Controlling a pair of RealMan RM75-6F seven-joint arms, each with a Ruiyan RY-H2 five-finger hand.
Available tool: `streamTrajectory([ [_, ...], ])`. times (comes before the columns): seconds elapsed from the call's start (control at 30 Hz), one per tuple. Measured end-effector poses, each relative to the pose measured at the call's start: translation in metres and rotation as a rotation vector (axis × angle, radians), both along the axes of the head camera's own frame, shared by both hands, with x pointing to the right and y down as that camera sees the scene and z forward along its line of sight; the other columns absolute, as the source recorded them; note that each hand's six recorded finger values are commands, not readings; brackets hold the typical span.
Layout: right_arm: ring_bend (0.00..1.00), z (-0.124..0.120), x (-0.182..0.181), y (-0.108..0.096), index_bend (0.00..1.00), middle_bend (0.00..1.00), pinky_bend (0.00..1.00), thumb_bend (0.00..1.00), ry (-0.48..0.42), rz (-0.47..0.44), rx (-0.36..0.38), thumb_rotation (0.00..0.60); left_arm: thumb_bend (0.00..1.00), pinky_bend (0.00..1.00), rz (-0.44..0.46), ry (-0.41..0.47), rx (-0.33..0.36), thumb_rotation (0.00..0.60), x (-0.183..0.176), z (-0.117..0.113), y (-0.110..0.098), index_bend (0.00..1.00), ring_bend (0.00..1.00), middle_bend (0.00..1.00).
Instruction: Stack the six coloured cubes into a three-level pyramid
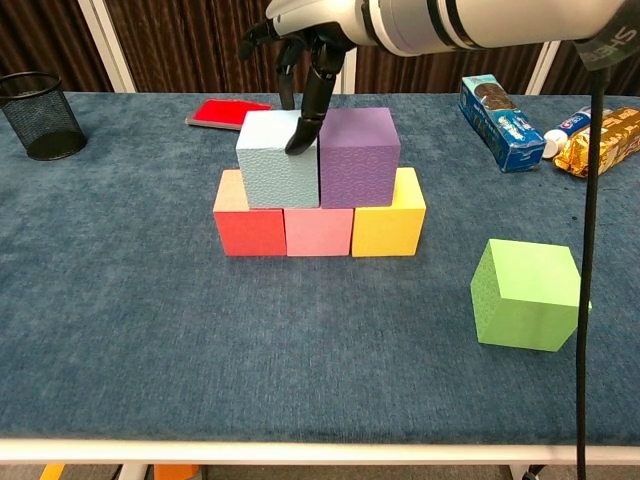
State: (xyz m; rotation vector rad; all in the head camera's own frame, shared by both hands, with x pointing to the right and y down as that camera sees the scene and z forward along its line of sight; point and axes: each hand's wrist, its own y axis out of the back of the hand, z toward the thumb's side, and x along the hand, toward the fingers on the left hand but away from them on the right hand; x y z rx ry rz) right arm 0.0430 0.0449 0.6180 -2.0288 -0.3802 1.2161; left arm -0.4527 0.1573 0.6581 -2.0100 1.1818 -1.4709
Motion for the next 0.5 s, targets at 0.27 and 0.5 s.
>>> streamTrajectory([
  [0.27,0.0,0.0015,0.0006,0.0007,0.0,0.44,0.0,0.15,0.002,-0.002,-0.005,0.6,0.04,0.07,-0.001,-0.001,-0.002,0.6,0.0,0.0003,-0.0006,0.08,0.0,0.09],
  [0.5,0.0,0.0033,-0.0005,0.0016,0.0,0.44,0.0,0.15,0.002,-0.006,-0.01,0.6,0.04,0.07,-0.003,-0.001,-0.002,0.6,-0.0009,0.0,0.0002,0.08,0.0,0.09],
])
